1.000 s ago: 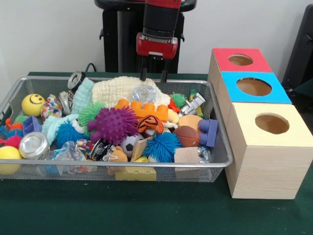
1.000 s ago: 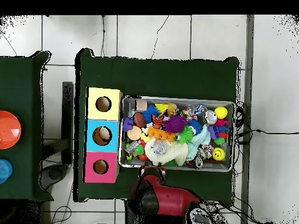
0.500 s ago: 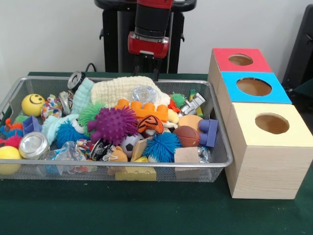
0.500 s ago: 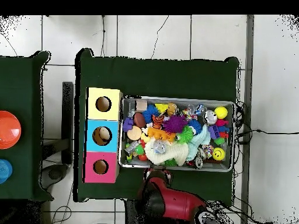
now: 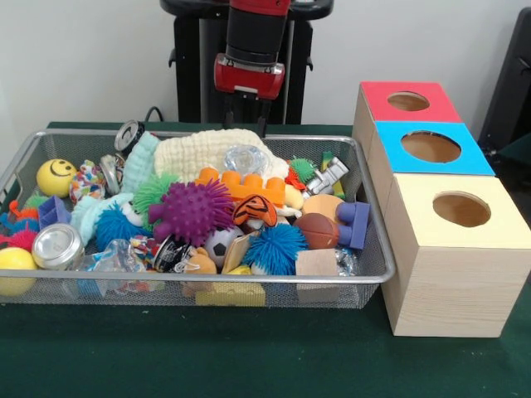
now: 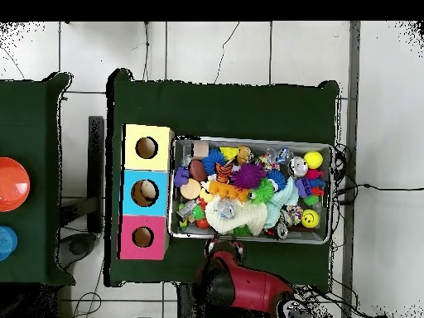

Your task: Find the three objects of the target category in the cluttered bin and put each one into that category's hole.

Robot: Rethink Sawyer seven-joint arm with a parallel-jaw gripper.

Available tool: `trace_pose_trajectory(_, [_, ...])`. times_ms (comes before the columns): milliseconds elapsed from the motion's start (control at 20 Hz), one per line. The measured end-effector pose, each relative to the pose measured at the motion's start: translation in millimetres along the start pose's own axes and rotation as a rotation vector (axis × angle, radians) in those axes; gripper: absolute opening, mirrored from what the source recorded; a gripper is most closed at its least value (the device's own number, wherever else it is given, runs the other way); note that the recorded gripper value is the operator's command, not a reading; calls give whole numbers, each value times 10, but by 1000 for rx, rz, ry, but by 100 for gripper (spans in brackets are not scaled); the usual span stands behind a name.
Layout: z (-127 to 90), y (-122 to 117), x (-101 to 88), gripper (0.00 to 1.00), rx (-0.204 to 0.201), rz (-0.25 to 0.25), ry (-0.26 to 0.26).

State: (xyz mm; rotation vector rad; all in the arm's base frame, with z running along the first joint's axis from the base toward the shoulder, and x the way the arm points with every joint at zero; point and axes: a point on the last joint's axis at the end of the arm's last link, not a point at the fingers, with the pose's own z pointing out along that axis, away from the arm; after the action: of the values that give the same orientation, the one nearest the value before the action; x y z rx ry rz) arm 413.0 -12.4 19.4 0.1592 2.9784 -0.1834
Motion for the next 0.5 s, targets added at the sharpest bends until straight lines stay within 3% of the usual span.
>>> trace_pose_trajectory(150, [-23, 40, -13, 100, 4, 4, 21])
trace_pose_trajectory(500, [-287, 268, -4, 100, 22, -8, 152])
